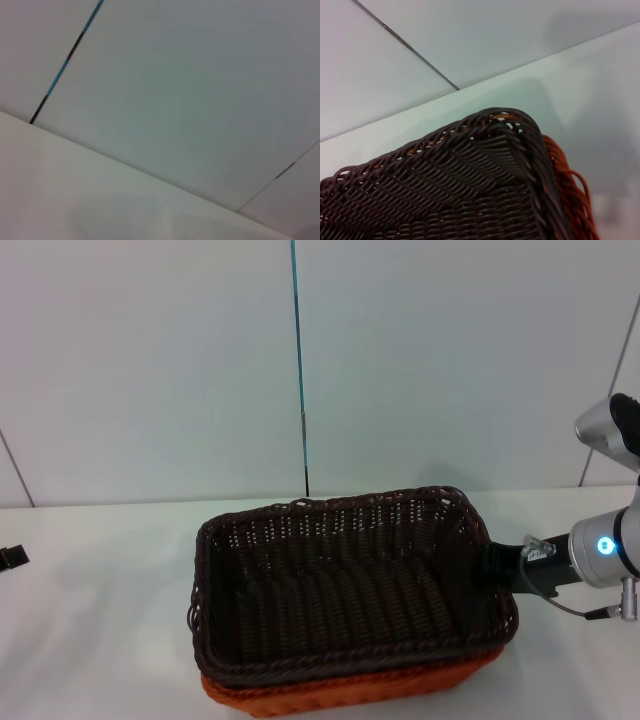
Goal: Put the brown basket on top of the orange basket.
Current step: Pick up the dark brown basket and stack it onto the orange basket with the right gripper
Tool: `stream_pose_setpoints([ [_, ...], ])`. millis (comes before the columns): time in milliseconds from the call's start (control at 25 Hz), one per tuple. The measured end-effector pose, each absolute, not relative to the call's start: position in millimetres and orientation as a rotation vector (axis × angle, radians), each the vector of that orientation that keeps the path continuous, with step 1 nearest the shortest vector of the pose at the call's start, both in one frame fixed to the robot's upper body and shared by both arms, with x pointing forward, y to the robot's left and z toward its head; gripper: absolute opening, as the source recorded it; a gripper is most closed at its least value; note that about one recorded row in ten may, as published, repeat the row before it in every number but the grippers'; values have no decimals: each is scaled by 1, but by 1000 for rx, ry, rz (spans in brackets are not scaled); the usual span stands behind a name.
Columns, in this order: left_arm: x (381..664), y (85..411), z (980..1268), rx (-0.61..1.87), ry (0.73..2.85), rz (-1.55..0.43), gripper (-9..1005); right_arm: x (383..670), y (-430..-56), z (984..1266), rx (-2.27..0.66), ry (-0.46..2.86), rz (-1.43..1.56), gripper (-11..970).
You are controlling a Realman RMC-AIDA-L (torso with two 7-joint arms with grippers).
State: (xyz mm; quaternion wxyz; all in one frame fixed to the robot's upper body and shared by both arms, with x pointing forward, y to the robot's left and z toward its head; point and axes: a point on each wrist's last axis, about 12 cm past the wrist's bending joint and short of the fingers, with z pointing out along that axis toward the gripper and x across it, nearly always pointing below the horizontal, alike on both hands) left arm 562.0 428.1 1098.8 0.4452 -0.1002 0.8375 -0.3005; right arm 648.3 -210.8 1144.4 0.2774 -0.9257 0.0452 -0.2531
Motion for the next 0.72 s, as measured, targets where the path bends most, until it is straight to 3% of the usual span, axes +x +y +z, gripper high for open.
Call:
stream_pose_setpoints([
  [720, 562, 429, 1099, -248, 2074, -745, 843, 646, -211, 1138, -2506, 118, -634, 210],
])
